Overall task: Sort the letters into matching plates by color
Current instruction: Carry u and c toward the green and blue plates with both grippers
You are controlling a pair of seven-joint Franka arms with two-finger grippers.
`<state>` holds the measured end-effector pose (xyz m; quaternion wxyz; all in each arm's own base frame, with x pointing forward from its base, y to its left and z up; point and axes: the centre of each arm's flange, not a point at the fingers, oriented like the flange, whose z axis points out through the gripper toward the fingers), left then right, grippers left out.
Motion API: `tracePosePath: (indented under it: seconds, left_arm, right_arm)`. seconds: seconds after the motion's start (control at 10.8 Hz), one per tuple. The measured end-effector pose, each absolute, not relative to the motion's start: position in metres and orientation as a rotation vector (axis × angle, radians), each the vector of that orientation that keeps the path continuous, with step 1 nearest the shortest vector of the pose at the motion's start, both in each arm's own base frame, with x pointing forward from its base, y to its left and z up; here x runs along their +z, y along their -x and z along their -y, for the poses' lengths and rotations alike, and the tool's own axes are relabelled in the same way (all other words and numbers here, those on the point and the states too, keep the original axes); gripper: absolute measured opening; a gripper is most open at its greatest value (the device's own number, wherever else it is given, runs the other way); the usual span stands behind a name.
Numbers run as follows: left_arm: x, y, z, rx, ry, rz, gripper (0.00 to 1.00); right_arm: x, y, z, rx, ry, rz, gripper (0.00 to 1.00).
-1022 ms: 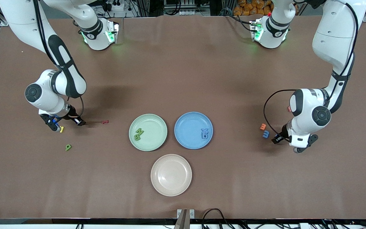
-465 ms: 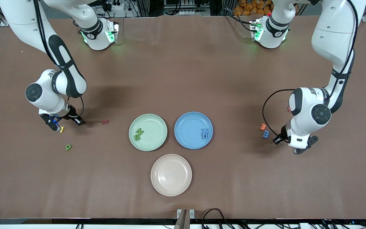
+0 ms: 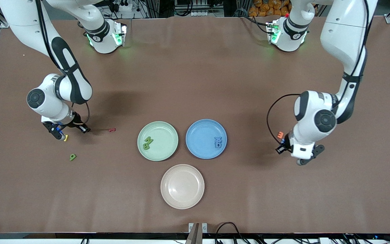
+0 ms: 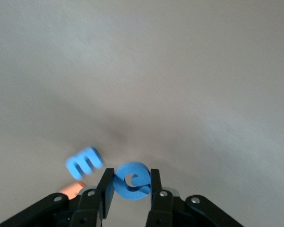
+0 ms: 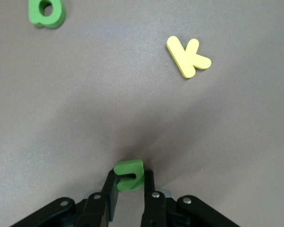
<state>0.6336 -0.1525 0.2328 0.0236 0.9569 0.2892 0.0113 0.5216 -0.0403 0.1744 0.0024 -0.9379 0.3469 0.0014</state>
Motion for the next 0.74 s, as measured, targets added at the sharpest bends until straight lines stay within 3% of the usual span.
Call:
tracePosePath:
  seconds: [0.37,0.74]
  left_arm:
    - [0.232,-0.623,0.189,0.022,-2.953,-0.932,0.35]
    - [0.232,-0.614,0.217,0.017,-2.938,-0.974,0.35]
  right_arm:
    - [0.177,-0.525,0.038,0.059,3.034,-0.771,0.26]
    - [0.216,-0.565,0.027,0.076,3.099,-0.474,0.26]
